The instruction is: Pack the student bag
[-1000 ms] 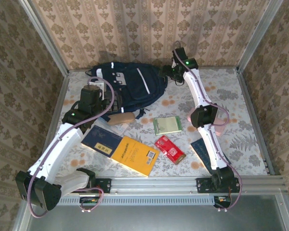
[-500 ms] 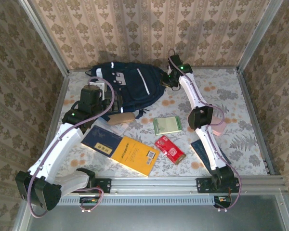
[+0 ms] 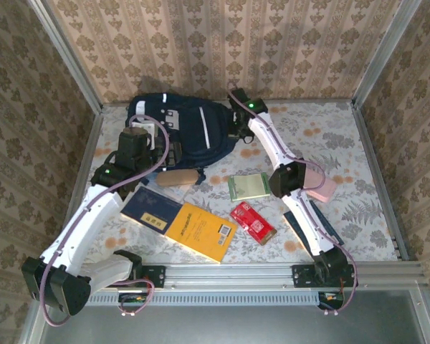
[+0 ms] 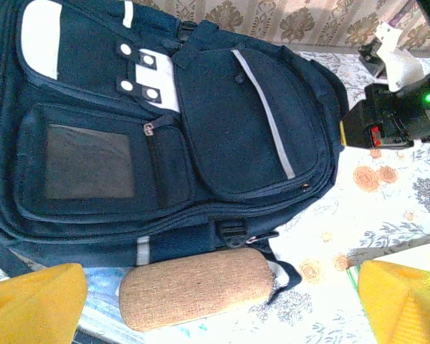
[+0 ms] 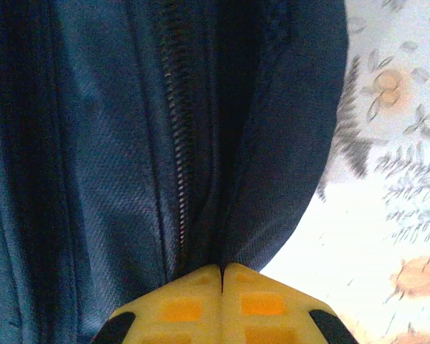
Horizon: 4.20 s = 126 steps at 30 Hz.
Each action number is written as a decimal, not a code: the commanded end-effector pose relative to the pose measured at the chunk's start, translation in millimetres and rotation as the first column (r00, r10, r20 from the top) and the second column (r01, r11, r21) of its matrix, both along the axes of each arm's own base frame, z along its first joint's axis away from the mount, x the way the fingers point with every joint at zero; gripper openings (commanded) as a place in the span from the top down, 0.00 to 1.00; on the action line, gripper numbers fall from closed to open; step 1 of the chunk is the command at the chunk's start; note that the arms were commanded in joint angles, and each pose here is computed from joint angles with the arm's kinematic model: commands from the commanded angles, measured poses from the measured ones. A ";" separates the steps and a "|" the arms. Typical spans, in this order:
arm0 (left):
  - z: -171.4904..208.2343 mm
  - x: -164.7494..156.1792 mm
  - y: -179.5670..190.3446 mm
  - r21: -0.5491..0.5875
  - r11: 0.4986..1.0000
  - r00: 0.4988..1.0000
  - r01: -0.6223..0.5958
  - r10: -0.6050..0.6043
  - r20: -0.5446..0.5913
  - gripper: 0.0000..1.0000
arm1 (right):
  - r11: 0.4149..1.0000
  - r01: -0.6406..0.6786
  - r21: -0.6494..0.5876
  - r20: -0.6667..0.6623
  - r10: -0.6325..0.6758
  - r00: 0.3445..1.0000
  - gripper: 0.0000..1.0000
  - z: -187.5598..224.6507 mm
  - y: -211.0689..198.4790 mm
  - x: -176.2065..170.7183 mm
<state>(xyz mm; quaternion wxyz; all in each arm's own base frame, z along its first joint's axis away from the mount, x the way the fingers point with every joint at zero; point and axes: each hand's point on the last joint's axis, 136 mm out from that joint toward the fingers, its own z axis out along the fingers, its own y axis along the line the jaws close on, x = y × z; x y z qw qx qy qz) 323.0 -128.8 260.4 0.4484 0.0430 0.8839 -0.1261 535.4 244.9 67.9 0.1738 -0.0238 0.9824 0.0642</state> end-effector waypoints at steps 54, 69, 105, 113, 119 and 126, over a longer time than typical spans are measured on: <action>-163.1 167.7 -150.4 -0.534 0.828 0.792 0.173 -0.439 -0.424 0.69 | 0.994 -0.087 0.070 0.205 0.071 0.976 0.68 96.5 -64.8 -168.1; -179.9 170.2 -157.6 -0.481 0.859 0.758 0.173 -0.428 -0.492 0.88 | 0.966 -0.159 0.206 0.268 0.101 0.958 0.63 109.6 -23.4 -186.1; 117.8 147.4 -65.7 -0.400 0.915 0.996 0.051 -0.074 -0.041 1.00 | 0.705 -0.708 0.045 0.788 0.410 0.459 0.39 133.8 111.6 -201.2; 133.6 123.2 -51.9 -0.371 0.928 0.999 -0.033 0.033 -0.007 1.00 | 0.708 -0.705 -0.041 0.864 0.379 0.331 0.40 110.8 146.9 -186.0; 143.2 107.2 -46.3 -0.272 0.953 0.989 -0.132 0.143 0.022 1.00 | 0.729 -0.668 -0.147 0.902 0.376 0.211 0.45 110.2 171.8 -182.5; 137.0 104.6 -39.9 -0.264 0.946 0.980 -0.189 0.199 0.013 1.00 | 0.792 -0.593 -0.146 0.909 0.344 0.236 0.59 107.4 175.0 -163.0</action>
